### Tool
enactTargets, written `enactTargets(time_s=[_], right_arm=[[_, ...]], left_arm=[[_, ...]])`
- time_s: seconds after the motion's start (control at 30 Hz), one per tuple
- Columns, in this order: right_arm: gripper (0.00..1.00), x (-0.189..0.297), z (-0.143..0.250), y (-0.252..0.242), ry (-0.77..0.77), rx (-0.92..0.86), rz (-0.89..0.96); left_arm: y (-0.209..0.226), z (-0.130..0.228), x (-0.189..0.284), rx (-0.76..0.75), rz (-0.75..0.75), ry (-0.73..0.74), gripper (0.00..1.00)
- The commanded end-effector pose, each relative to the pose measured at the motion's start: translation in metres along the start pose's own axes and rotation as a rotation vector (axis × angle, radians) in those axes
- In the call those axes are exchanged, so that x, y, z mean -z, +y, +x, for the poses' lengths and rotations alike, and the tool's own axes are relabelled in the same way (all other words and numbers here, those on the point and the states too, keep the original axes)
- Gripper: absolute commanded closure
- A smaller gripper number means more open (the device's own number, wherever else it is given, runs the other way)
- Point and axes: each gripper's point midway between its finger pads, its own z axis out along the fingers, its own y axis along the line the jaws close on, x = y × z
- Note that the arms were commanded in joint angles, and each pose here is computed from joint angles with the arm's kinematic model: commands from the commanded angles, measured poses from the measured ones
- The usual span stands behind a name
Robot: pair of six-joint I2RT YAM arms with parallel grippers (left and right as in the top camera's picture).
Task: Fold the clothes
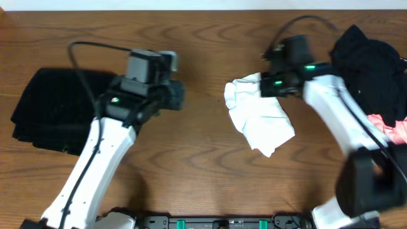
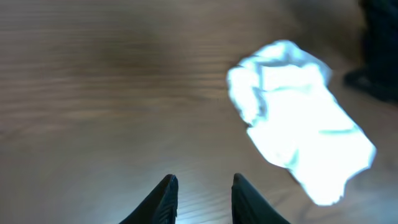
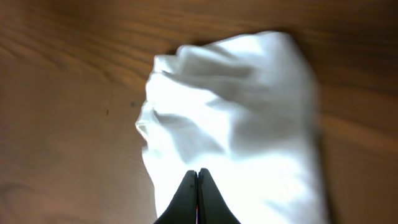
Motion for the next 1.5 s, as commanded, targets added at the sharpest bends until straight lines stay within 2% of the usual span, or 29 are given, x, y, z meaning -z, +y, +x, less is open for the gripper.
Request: enactTargets(time_s=[0.0, 0.1, 0.3, 0.47, 0.63, 0.8, 0.9, 1.0, 1.07, 1.13, 1.3, 1.43, 1.47], right_arm=[[0.99, 0.048, -0.008, -0.006, -0.063, -0.023, 0.005], [0.99, 0.05, 0.023, -0.022, 0.057, -0.102, 0.047], [0.99, 0.03, 0.069, -0.041, 0.201, -0.293, 0.111], [0.99, 0.012, 0.091, -0.032, 0.249, -0.344, 0.032], [0.99, -0.016, 0.09, -0.035, 0.169, -0.331, -0.025], [0.99, -0.037, 0.097, -0.039, 0.119, -0.376, -0.05], [0.99, -0.044, 0.115, -0.043, 0.146, -0.388, -0.038], [0.99, -0.048, 0.146, -0.051, 0.22, -0.415, 0.009], [0.99, -0.05, 0.166, -0.053, 0.268, -0.432, 0.022], [0.99, -0.051, 0.175, -0.056, 0.284, -0.437, 0.036], [0.99, -0.05, 0.182, -0.07, 0.29, -0.431, 0.12], [0.99, -0.05, 0.182, -0.072, 0.289, -0.43, 0.13], [0.99, -0.05, 0.182, -0.072, 0.289, -0.43, 0.13]], left_arm=[[-0.039, 0.011, -0.022, -0.133, 0.148, 0.055, 0.7], [-0.069, 0.013, -0.048, -0.212, 0.223, 0.058, 0.7], [-0.118, 0.024, -0.092, -0.306, 0.339, 0.058, 0.71], [-0.14, 0.044, -0.132, -0.387, 0.378, 0.082, 0.75], [-0.139, 0.055, -0.174, -0.394, 0.383, 0.09, 0.79], [-0.135, 0.062, -0.207, -0.395, 0.383, 0.075, 0.79], [-0.114, 0.069, -0.227, -0.36, 0.281, 0.094, 0.81], [-0.079, 0.08, -0.242, -0.336, 0.116, 0.135, 0.81], [-0.054, 0.077, -0.242, -0.292, 0.006, 0.14, 0.86], [-0.044, 0.07, -0.24, -0.261, -0.019, 0.129, 0.86], [-0.024, 0.033, -0.211, -0.194, -0.045, 0.058, 0.86], [-0.014, -0.009, -0.167, -0.125, -0.05, -0.042, 0.85], [-0.022, -0.019, -0.153, -0.116, -0.01, -0.072, 0.85]])
